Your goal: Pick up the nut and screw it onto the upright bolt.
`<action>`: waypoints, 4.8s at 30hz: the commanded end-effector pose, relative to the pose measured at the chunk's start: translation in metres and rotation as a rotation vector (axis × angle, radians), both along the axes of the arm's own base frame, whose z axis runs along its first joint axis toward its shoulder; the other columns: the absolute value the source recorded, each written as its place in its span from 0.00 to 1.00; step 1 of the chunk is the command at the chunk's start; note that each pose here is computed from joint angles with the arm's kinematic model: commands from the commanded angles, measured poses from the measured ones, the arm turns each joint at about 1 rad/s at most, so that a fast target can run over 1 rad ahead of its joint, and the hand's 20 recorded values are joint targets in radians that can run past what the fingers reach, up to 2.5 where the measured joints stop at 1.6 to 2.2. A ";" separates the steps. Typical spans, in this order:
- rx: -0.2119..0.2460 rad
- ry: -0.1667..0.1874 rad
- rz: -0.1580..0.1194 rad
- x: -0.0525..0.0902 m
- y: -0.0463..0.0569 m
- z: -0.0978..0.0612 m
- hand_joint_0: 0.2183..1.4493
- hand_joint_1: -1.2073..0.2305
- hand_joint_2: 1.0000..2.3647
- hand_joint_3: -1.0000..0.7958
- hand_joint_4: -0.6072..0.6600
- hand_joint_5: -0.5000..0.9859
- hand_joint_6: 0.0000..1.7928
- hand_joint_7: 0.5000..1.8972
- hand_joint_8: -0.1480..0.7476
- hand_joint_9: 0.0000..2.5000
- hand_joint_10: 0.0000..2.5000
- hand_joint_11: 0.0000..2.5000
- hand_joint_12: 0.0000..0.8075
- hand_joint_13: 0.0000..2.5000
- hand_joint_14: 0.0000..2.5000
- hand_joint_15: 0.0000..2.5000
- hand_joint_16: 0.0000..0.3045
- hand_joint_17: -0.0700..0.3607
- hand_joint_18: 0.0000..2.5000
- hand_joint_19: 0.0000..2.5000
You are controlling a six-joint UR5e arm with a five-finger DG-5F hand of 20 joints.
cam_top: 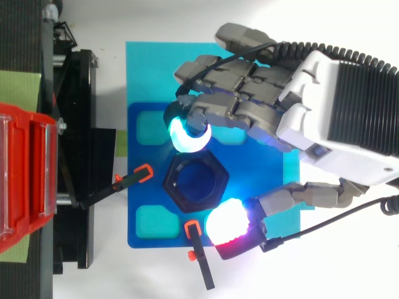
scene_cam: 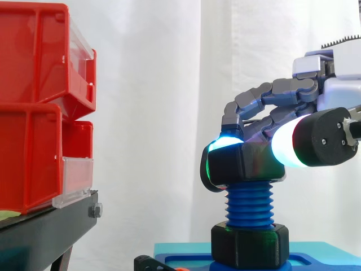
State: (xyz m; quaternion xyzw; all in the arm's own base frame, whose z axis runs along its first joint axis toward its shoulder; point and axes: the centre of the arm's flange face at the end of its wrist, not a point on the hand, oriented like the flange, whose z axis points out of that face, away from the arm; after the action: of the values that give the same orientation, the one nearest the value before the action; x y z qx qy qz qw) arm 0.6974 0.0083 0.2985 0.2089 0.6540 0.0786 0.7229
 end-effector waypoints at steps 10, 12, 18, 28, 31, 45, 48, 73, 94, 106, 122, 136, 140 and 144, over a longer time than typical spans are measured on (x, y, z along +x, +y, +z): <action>-0.001 0.006 -0.001 -0.001 -0.004 -0.001 0.28 0.41 0.00 0.28 0.64 0.20 0.39 0.43 0.47 0.19 0.00 0.02 0.39 0.21 0.00 0.01 0.13 0.38 0.14 0.00; 0.000 0.004 -0.002 0.000 -0.005 0.000 0.28 0.41 0.00 0.28 0.64 0.20 0.39 0.43 0.47 0.19 0.00 0.03 0.39 0.21 0.00 0.01 0.13 0.38 0.14 0.00; 0.000 0.004 -0.004 0.000 -0.007 0.000 0.28 0.41 0.00 0.28 0.64 0.20 0.39 0.44 0.47 0.19 0.00 0.03 0.39 0.21 0.00 0.01 0.13 0.38 0.14 0.00; -0.003 0.004 0.004 0.000 -0.014 0.000 0.28 0.36 0.00 0.28 0.64 0.20 0.39 0.44 0.47 0.19 0.00 0.02 0.39 0.20 0.00 0.01 0.13 0.37 0.14 0.00; -0.003 0.006 0.004 0.000 -0.015 -0.001 0.28 0.35 0.00 0.28 0.64 0.20 0.38 0.44 0.47 0.19 0.00 0.03 0.39 0.20 0.00 0.01 0.13 0.38 0.14 0.00; -0.046 0.012 0.021 0.001 -0.009 0.000 0.27 0.29 0.00 0.28 0.64 0.20 0.38 0.45 0.47 0.19 0.00 0.03 0.39 0.20 0.00 0.01 0.14 0.38 0.14 0.00; -0.068 0.019 0.026 0.000 -0.009 -0.001 0.27 0.29 0.00 0.28 0.64 0.20 0.38 0.45 0.47 0.19 0.00 0.03 0.39 0.20 0.00 0.01 0.14 0.38 0.14 0.00; -0.162 0.040 0.027 0.000 -0.013 -0.001 0.23 0.31 0.00 0.28 0.65 0.20 0.37 0.46 0.48 0.19 0.00 0.02 0.41 0.20 0.00 0.01 0.15 0.39 0.14 0.00; -0.163 0.037 0.038 0.000 -0.014 -0.001 0.15 0.41 0.00 0.28 0.65 0.17 0.28 0.18 0.48 0.11 0.00 0.00 0.49 0.09 0.00 0.00 0.20 0.47 0.02 0.00; -0.157 0.017 0.050 0.006 -0.013 0.013 0.12 0.57 0.00 0.28 0.61 0.15 0.28 0.09 0.44 0.01 0.00 0.00 0.51 0.00 0.00 0.00 0.22 0.51 0.00 0.00; -0.158 0.018 0.077 0.011 0.009 0.029 0.15 0.67 0.00 0.28 0.61 0.17 0.28 0.11 0.43 0.00 0.00 0.00 0.49 0.00 0.00 0.00 0.20 0.49 0.00 0.00; -0.136 -0.030 0.093 0.022 0.012 0.015 0.16 0.71 0.00 0.28 0.61 0.17 0.28 0.11 0.43 0.00 0.00 0.00 0.49 0.00 0.00 0.00 0.20 0.49 0.00 0.00; -0.135 -0.030 0.091 0.022 0.013 0.015 0.17 0.72 0.00 0.28 0.63 0.18 0.28 0.16 0.43 0.01 0.00 0.00 0.49 0.00 0.00 0.00 0.20 0.49 0.00 0.00; -0.138 -0.020 0.095 0.022 0.015 0.011 0.18 0.73 0.00 0.28 0.64 0.19 0.28 0.21 0.44 0.01 0.00 0.00 0.49 0.00 0.00 0.00 0.20 0.48 0.00 0.00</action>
State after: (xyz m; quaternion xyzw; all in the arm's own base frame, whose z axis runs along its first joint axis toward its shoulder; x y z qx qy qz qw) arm 0.7197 0.0221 0.3117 0.1278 0.6574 0.0697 0.7394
